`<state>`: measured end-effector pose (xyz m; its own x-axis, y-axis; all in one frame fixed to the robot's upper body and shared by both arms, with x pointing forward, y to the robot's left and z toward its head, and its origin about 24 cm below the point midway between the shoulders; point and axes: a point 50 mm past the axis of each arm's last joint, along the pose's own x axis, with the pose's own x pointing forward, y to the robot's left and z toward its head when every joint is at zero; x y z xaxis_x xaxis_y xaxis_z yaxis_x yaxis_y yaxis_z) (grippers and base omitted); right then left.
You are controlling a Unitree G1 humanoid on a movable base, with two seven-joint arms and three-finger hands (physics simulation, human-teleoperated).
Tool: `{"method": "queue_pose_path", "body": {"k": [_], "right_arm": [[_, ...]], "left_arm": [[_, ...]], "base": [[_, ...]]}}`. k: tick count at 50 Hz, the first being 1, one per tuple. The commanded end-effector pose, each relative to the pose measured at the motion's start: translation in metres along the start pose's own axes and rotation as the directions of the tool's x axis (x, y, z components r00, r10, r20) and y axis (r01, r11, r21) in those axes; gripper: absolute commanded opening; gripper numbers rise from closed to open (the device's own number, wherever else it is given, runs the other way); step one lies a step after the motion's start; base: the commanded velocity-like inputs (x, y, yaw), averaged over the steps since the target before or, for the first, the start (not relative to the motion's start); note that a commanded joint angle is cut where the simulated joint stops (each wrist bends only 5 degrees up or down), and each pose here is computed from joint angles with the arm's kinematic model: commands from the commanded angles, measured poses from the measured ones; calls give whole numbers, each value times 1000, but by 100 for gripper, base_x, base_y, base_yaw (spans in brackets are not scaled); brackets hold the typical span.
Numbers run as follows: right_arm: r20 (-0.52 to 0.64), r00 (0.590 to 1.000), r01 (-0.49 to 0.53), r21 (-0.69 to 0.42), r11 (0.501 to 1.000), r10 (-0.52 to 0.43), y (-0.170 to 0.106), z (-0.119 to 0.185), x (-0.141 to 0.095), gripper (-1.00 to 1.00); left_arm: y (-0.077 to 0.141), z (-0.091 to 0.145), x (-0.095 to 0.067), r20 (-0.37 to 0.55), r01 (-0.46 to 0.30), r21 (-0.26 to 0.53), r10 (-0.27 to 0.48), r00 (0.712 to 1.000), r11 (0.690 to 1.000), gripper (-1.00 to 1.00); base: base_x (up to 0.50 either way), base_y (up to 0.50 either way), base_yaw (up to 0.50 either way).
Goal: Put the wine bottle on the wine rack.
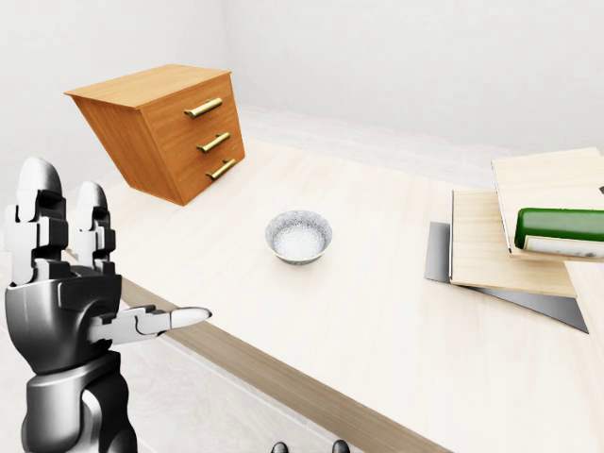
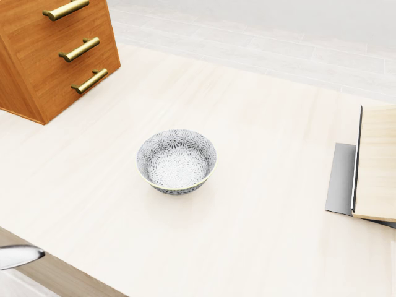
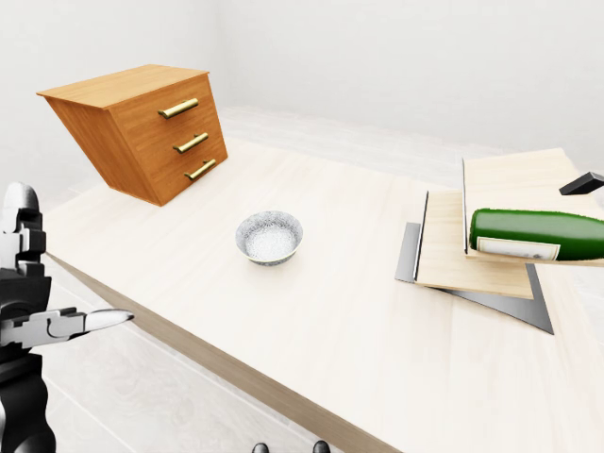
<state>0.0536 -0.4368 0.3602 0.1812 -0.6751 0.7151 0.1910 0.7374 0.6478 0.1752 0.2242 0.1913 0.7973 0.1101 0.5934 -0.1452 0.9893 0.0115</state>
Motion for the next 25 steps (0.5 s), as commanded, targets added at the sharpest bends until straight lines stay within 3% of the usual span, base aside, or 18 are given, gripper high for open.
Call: {"method": "queue_pose_path", "body": {"k": [1,16,25], "right_arm": [[-65,997,37,131,991,-29,13,-3,-2,100],[-140,990,56,235,970,-23,30,0,-6,100],[-179,982,5,307,952,52,48,0,-6,100]], "left_arm": [[-2,3,-1,10,8,-2,-8,1000,1000,100],[-3,5,-3,11,14,0,-14,1000,1000,100],[-2,-1,-5,-18,13,-2,-13,1000,1000,100]], "base": [[0,0,0],[0,0,0],[0,0,0]]}}
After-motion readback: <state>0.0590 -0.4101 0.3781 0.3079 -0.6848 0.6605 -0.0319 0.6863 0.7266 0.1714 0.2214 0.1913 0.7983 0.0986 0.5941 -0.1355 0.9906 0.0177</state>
